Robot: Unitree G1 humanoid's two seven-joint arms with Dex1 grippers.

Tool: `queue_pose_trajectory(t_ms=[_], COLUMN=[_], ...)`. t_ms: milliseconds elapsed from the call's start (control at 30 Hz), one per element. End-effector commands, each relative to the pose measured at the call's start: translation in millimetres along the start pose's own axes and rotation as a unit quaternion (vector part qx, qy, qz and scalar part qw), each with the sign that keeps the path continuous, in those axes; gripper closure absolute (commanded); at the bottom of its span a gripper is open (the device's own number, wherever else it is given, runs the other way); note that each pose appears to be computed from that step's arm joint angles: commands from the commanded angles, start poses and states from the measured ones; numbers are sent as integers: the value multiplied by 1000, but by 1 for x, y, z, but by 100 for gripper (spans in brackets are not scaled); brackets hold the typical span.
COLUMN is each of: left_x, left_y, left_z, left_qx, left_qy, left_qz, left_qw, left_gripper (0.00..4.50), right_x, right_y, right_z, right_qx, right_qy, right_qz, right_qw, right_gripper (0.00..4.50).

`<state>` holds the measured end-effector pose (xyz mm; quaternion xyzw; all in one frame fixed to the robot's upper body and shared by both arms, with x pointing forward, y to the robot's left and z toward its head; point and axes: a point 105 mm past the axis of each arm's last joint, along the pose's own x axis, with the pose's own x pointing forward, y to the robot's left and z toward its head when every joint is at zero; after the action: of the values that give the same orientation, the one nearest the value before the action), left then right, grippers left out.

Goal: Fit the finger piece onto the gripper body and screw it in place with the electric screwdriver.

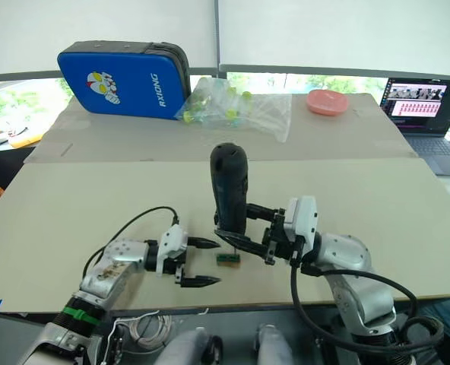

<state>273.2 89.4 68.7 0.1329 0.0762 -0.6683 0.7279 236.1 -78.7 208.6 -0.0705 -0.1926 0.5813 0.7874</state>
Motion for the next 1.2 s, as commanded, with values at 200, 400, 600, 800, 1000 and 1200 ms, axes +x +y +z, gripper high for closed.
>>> queue_pose_trajectory(t_ms=[200, 400, 600, 800, 1000, 1200], left_x=[-23, -43, -58, -68, -70, -70], left_y=[3, 11, 33, 56, 63, 72], left_z=[36, 60, 82, 104, 109, 114], left_qx=[29, 24, 31, 30, 20, 39], left_qy=[-52, -84, -107, -144, -138, -137], left_qz=[-16, -23, 0, 27, 15, 20], left_qw=[998, 996, 994, 989, 990, 990], left_gripper=[0, 0, 0, 0, 0, 0], right_x=[1, -1, -5, -19, -29, -21], right_y=[2, -4, -13, -34, -59, -73], right_z=[36, 60, 76, 89, 97, 99], right_qx=[-39, -52, -58, -54, -47, -23], right_qy=[-31, -29, -26, -27, -45, -70], right_qz=[13, 9, -4, -38, -78, -73], right_qw=[999, 998, 998, 997, 995, 995], right_gripper=[262, 262, 262, 262, 262, 262])
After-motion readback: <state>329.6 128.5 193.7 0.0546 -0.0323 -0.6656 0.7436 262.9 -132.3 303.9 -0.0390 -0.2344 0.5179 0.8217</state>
